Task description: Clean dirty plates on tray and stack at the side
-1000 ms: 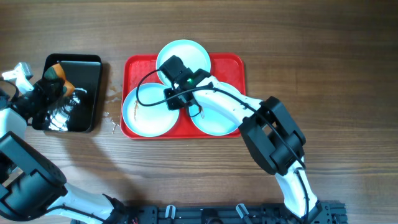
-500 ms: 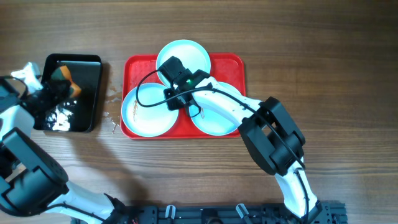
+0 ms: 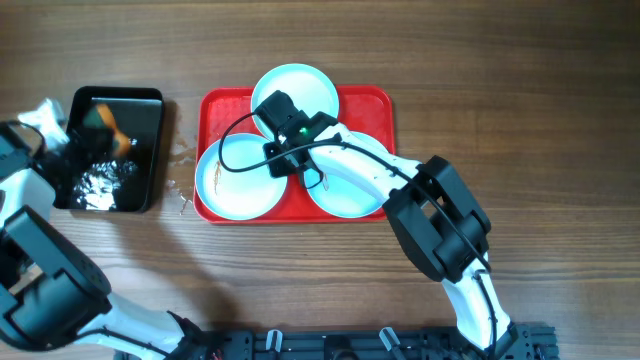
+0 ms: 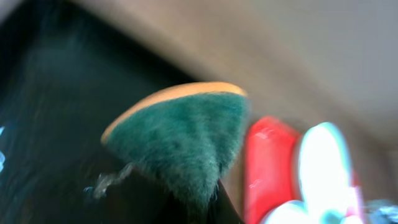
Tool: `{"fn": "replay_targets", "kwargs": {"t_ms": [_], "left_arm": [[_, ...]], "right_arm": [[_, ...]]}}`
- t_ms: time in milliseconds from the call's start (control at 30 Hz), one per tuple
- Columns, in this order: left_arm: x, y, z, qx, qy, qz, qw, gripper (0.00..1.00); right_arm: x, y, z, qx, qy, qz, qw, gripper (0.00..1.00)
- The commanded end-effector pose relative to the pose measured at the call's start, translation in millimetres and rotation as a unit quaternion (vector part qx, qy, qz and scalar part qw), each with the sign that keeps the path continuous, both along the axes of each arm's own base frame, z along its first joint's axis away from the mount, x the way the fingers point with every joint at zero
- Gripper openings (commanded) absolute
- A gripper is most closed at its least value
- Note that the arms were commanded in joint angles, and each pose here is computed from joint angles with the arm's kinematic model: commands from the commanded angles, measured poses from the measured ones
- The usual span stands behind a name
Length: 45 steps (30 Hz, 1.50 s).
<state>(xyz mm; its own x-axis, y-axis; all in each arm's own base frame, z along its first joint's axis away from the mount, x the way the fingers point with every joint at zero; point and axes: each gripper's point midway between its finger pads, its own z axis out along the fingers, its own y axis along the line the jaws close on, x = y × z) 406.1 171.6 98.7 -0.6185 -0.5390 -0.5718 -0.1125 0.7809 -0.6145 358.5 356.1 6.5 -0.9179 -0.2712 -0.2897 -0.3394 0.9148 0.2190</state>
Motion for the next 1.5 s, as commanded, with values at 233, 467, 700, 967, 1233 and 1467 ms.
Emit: {"fn": "replay_targets", "kwargs": {"t_ms": [233, 467, 700, 967, 1233, 1467], "left_arm": [[-9, 1, 13, 0.045, 0.031, -0.004, 0.998, 0.04], [13, -26, 177, -0.019, -0.214, -0.091, 0.972, 0.04], [-2, 24, 64, 0.09, 0.013, 0.068, 0.994, 0.04], [21, 1, 121, -0.06, -0.083, 0.006, 0.995, 0.04], [-15, 11, -13, 0.002, 0.109, 0.055, 0.993, 0.04], [11, -29, 143, -0.052, -0.13, -0.091, 0.986, 0.04]], "right_arm": [[-5, -4, -15, -0.017, 0.01, 0.007, 1.0, 0.06], [-6, -5, -16, -0.021, 0.01, 0.013, 1.0, 0.04], [-6, -5, -16, -0.021, 0.01, 0.014, 1.0, 0.04], [-7, -5, -16, -0.022, 0.011, 0.015, 1.0, 0.04], [-6, -5, -16, -0.021, 0.009, 0.014, 1.0, 0.04], [-7, -7, -17, -0.025, 0.012, 0.014, 1.0, 0.04]]}}
